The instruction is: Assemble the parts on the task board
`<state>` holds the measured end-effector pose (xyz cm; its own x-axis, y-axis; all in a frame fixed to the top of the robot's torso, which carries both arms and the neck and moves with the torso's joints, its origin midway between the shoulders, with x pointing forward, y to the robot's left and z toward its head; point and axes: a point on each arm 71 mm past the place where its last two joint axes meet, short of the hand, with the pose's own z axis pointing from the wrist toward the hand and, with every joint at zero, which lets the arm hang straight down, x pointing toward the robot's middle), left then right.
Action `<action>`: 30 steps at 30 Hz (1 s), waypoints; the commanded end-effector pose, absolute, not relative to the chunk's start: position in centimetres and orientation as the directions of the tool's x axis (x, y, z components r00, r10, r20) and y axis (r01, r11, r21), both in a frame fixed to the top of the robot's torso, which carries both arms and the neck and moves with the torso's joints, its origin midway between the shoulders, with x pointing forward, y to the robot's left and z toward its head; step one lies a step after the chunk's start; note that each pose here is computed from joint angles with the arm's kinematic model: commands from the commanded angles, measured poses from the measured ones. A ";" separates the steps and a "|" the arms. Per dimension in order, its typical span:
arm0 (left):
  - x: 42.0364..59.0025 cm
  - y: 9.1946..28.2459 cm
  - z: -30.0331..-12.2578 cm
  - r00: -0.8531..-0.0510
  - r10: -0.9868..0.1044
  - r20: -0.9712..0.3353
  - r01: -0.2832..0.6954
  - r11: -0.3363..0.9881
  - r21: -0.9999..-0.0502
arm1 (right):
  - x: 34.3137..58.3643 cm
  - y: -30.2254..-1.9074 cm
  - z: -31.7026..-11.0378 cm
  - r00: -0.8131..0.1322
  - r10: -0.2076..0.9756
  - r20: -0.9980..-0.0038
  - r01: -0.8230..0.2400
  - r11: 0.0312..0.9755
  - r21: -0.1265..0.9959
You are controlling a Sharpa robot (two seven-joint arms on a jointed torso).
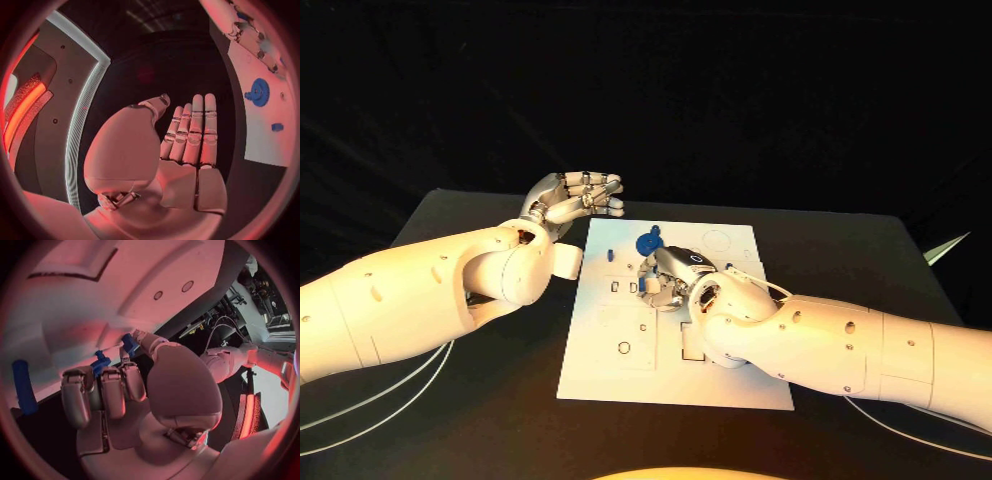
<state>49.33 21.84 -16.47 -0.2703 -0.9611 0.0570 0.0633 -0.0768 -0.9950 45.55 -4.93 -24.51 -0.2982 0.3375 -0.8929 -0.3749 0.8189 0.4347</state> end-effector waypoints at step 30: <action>49.8 21.7 -19.4 -0.593 -0.698 -0.401 -0.108 0.563 -0.820 | 46.7 -17.7 -16.0 -0.280 0.726 -0.628 -0.251 0.576 0.778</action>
